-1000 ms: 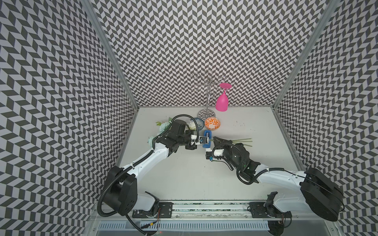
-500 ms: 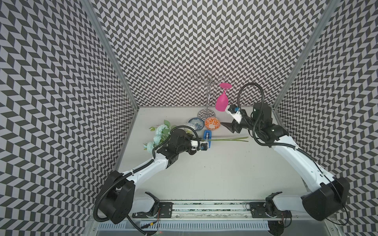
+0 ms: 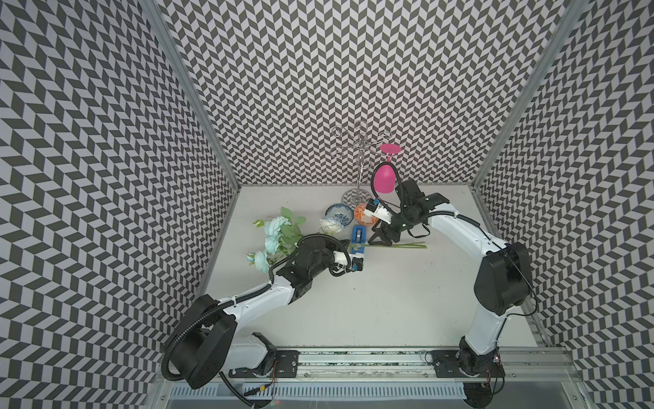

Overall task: Wrap bouquets with tape
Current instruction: Wrap the tape around the bouquet.

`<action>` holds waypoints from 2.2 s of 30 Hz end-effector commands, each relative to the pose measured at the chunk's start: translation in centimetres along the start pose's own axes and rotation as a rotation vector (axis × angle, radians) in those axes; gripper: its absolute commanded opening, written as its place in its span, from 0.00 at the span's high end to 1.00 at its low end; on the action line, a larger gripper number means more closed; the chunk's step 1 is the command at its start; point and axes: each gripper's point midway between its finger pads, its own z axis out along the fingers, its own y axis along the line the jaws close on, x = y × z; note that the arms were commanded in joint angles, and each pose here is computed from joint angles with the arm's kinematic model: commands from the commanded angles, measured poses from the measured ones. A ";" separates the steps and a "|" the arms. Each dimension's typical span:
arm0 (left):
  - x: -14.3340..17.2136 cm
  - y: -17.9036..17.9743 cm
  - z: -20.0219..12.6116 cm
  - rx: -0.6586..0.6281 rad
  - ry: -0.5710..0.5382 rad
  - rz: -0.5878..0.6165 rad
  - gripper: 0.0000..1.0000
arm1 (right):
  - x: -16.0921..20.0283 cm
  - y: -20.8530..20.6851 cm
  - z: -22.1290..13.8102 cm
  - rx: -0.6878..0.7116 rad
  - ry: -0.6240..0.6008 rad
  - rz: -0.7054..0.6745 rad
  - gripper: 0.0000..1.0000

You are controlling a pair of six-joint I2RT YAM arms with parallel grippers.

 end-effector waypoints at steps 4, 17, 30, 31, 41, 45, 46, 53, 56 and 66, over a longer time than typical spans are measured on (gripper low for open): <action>-1.2 4.0 -0.6 -0.126 -0.039 0.008 1.00 | 0.6 0.4 1.1 -0.035 0.036 -0.027 0.33; -1.2 3.1 -0.3 -0.046 -0.055 -0.032 1.00 | -4.2 4.3 -5.4 0.129 -0.228 -0.319 0.23; -2.1 3.7 -0.6 -0.013 -0.105 -0.070 1.00 | -1.5 1.4 -0.6 0.154 -0.042 -0.290 0.29; -2.2 3.6 -0.6 -0.010 -0.108 -0.075 1.00 | -1.4 1.0 -0.4 0.161 -0.033 -0.287 0.34; -2.6 5.6 -1.5 0.021 -0.179 -0.253 0.46 | -3.0 -3.1 -1.0 0.392 -0.095 -0.264 1.00; -3.0 6.4 -2.3 0.088 -0.201 -0.324 0.37 | -4.3 -3.0 -1.7 0.432 -0.157 -0.307 1.00; -2.9 6.6 -2.5 0.094 -0.198 -0.344 0.35 | -4.5 -3.1 -1.8 0.442 -0.167 -0.320 1.00; -1.4 8.8 -3.6 0.079 -0.141 -0.438 0.01 | -4.2 -3.8 -2.0 0.486 -0.155 -0.289 1.00; -0.6 8.8 -3.7 0.087 -0.120 -0.458 0.01 | -4.0 -4.3 -2.0 0.489 -0.132 -0.258 1.00; -1.6 12.8 -6.1 0.060 -0.245 -0.537 0.01 | -3.9 -3.8 -2.8 0.583 -0.171 -0.395 1.00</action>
